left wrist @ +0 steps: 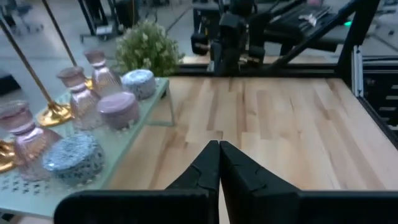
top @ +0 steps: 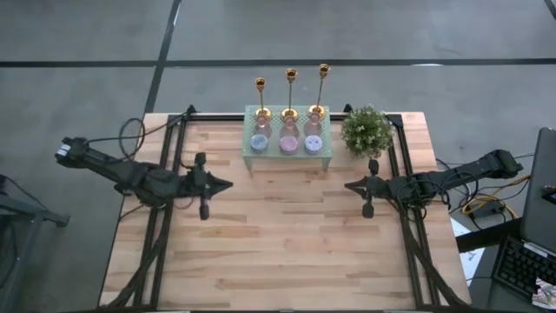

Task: Pick & Place candle stick holders
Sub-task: Return to Home Position

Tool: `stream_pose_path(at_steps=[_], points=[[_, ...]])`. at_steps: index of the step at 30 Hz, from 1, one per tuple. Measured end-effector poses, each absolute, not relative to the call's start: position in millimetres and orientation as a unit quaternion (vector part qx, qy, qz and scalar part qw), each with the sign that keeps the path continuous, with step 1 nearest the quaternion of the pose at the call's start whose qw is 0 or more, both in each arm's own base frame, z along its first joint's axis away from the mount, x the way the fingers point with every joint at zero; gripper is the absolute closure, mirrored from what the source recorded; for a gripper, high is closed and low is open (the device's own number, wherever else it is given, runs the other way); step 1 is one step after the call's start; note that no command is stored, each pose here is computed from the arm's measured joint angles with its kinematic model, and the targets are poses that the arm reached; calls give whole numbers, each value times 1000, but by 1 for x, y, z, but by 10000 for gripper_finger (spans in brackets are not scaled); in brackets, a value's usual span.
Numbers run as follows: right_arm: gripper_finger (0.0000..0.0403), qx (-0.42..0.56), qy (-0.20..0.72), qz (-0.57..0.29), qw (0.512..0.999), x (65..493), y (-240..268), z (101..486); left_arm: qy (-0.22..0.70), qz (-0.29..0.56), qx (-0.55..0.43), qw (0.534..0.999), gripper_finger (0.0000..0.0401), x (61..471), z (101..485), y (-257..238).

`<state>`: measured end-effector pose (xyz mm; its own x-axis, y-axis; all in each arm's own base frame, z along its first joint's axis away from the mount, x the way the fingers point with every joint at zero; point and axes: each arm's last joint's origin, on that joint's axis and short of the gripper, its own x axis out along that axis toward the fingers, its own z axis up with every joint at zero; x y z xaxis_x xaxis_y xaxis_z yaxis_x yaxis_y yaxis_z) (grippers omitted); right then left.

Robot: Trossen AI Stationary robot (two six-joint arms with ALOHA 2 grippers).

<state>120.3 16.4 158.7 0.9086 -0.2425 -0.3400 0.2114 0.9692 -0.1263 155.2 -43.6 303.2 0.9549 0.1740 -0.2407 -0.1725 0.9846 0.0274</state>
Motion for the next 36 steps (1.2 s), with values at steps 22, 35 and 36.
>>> stream_pose_path(at_steps=[22,35,36], points=[[394,-43,179,-116,976,120,16,159,-1,50,6,999,387,82,227,-17],[394,-44,180,-116,976,120,16,159,38,86,38,995,387,82,191,-15],[394,-44,180,-116,976,120,16,159,35,94,37,994,387,84,188,-15]])
